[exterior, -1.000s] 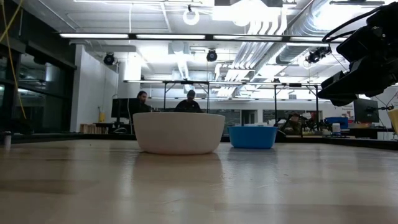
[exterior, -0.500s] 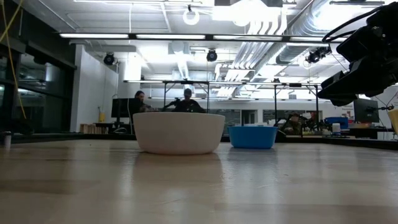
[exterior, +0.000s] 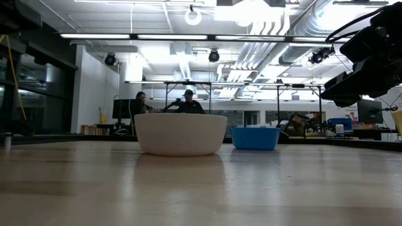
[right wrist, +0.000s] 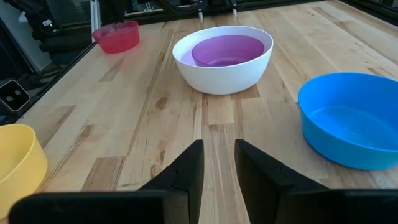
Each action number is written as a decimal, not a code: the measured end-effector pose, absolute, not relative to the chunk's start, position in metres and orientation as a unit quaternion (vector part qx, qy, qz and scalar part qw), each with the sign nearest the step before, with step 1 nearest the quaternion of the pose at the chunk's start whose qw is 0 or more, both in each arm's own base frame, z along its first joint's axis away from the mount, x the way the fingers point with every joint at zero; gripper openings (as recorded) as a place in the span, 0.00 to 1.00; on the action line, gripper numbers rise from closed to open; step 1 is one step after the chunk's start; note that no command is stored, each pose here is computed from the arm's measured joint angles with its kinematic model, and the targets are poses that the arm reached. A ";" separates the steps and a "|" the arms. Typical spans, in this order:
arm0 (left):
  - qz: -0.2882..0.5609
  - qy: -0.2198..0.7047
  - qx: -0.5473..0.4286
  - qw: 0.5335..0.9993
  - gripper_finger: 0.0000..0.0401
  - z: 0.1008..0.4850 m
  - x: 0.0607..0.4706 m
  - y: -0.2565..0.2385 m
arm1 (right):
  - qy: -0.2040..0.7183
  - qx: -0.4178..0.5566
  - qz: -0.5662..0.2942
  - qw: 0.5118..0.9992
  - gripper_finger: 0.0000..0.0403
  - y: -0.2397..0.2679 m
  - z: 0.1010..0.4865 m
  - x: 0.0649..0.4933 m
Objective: Nest bowls inside each other
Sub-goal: Stack the pink bowl into the violet bowl
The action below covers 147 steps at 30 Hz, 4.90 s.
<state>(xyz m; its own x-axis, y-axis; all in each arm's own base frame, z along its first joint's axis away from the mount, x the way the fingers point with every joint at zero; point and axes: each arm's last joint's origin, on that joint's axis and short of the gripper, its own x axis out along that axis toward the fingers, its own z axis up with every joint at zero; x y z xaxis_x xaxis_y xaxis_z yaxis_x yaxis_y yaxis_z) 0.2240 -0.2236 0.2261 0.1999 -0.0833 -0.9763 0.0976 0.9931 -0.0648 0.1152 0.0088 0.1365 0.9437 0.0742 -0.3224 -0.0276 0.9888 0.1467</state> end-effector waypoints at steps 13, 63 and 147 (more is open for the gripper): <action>-0.071 0.610 -0.041 0.788 0.16 0.202 0.193 -0.193 | 0.166 0.070 0.026 0.983 0.21 0.009 0.136 0.115; -0.080 0.633 -0.101 0.764 0.16 0.170 0.183 -0.187 | 0.166 0.070 0.026 0.983 0.21 0.009 0.136 0.115; -0.074 0.619 -0.073 0.778 0.00 0.253 0.269 -0.079 | 0.166 0.070 0.026 0.983 0.21 0.009 0.136 0.115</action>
<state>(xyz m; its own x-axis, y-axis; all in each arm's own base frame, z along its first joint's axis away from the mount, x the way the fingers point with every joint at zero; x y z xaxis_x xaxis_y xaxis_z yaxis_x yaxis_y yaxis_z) 0.2694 -0.0789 0.2526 0.2225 -0.2060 -0.9529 0.0246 0.9783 -0.2057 0.1151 0.0088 0.1364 0.9435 0.0741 -0.3230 -0.0274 0.9888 0.1466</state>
